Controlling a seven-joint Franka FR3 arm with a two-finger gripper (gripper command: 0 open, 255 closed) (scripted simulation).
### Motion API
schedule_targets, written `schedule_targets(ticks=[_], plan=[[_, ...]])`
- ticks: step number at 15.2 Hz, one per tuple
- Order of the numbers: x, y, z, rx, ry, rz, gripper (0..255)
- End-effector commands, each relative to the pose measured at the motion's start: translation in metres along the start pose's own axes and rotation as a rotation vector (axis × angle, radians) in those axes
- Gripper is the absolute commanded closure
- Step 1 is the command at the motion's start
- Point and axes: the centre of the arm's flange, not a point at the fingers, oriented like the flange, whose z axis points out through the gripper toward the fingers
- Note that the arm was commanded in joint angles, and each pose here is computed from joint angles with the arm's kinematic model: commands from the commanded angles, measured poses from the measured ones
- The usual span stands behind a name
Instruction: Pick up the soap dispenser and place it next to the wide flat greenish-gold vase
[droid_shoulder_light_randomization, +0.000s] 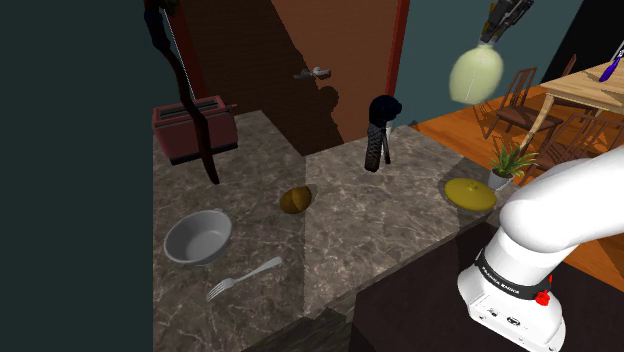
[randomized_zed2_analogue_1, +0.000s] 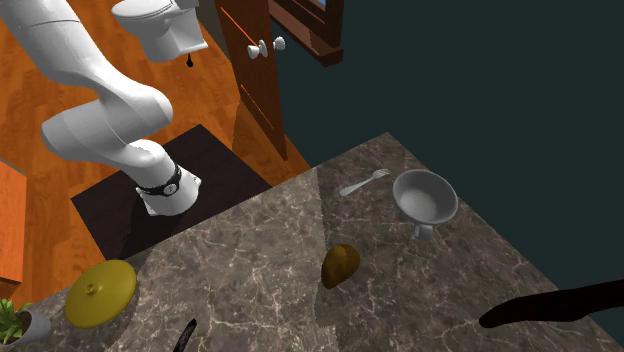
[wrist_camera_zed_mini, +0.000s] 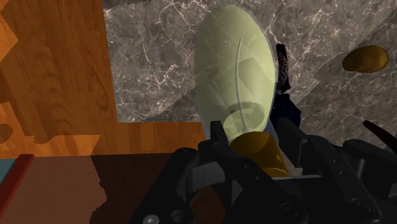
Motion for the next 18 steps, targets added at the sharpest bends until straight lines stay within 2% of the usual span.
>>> schedule_targets(ticks=[1, 18], plan=[[-0.004, 0.001, 0.01, 0.0, 0.001, 0.0, 255], [-0.032, 0.01, 0.095, 0.0, 0.001, 0.0, 255]])
